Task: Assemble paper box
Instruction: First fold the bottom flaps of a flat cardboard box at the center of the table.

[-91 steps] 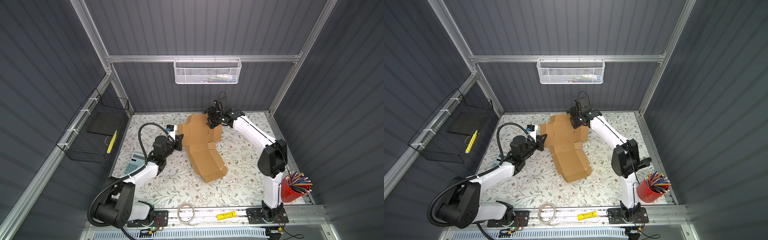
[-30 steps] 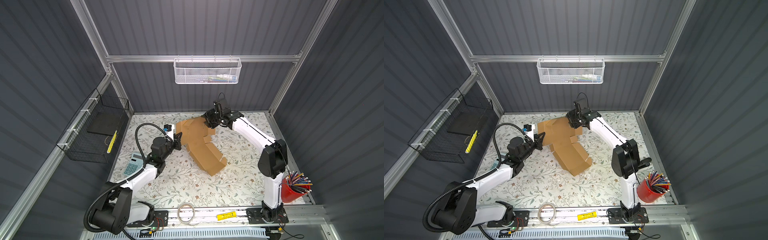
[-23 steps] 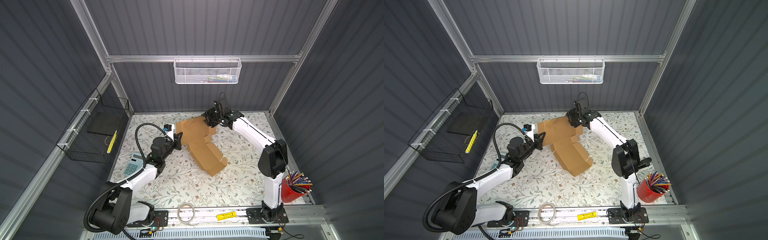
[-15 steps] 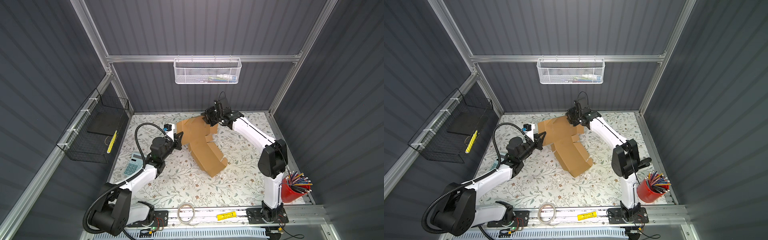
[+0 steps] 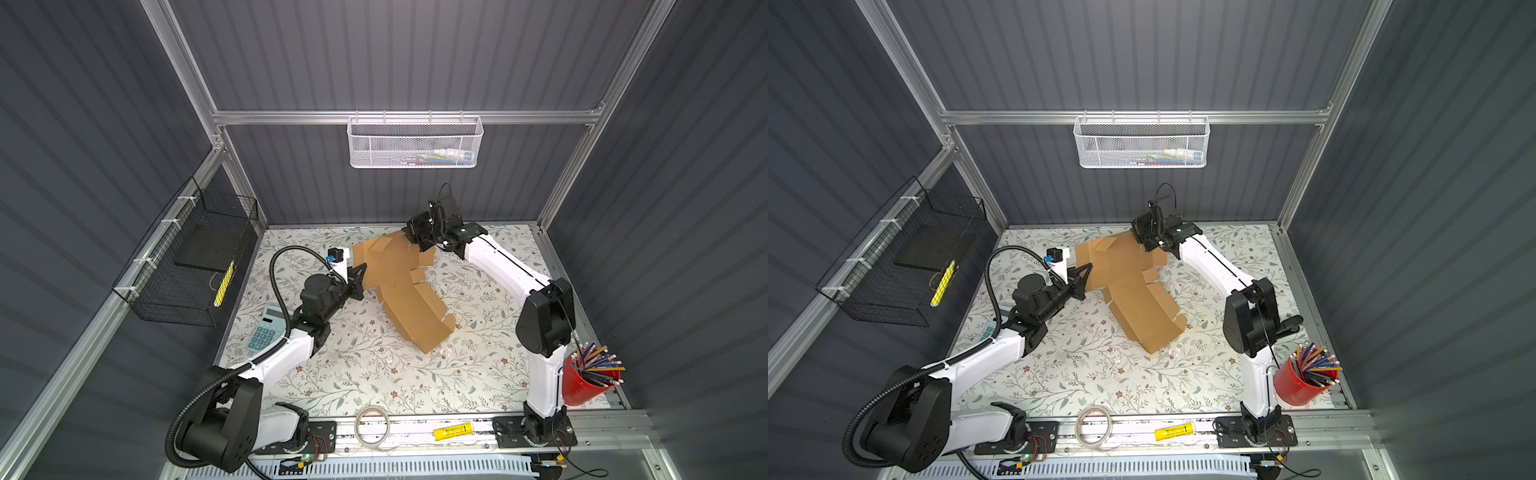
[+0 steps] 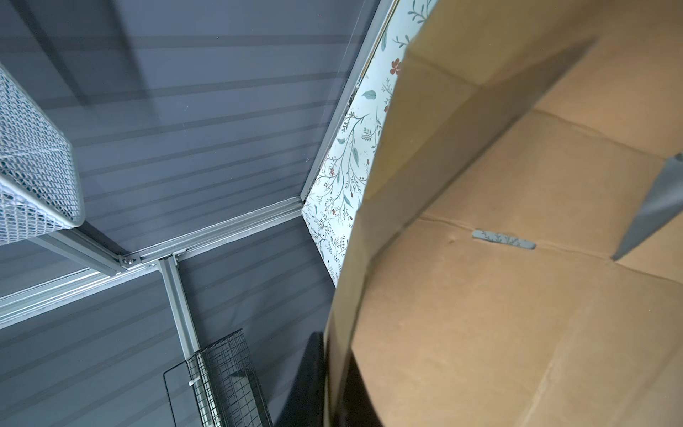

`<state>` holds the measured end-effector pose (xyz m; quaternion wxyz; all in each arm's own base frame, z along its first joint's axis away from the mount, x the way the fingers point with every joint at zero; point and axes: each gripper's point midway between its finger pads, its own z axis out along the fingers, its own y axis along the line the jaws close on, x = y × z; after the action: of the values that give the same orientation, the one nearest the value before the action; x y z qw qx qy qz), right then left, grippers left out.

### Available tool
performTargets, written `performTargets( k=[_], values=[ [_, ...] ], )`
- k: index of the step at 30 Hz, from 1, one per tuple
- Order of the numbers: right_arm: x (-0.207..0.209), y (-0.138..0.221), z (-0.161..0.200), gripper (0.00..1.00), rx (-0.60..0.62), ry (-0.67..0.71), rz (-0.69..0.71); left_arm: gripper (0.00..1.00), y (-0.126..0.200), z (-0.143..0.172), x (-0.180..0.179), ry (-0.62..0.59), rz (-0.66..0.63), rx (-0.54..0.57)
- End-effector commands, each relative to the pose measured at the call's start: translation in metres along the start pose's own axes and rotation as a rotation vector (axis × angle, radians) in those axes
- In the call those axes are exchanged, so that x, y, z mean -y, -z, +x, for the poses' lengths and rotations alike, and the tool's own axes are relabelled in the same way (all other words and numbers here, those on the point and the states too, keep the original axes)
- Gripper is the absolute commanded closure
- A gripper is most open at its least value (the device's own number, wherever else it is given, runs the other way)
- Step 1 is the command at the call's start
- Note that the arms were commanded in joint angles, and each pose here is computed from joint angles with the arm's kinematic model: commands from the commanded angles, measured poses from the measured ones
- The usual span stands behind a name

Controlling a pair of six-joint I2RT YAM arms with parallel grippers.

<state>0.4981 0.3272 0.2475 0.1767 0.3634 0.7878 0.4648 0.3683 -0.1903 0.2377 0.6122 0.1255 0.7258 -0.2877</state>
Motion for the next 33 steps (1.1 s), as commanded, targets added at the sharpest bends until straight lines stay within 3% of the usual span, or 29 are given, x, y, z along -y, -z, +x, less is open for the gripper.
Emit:
performTargets(
  k=[1,6,12,20,33],
  values=[
    [0.002,0.0,-0.002,0.93,0.006,0.016,-0.013,0.88,0.0,-0.001,0.0,0.009,-0.008,0.012],
    [-0.001,0.003,-0.003,0.95,0.01,0.02,-0.043,0.68,0.002,0.005,-0.002,0.012,-0.02,-0.018],
    [0.0,0.007,0.001,0.97,0.003,0.027,-0.073,0.54,0.014,0.009,-0.007,0.025,-0.062,-0.041],
    [0.007,0.014,0.005,0.98,-0.014,0.044,-0.107,0.45,0.031,0.003,-0.014,0.03,-0.141,-0.076],
    [0.021,0.025,0.009,0.99,-0.02,0.13,-0.13,0.34,0.043,0.01,-0.012,0.053,-0.162,-0.178]
  ],
)
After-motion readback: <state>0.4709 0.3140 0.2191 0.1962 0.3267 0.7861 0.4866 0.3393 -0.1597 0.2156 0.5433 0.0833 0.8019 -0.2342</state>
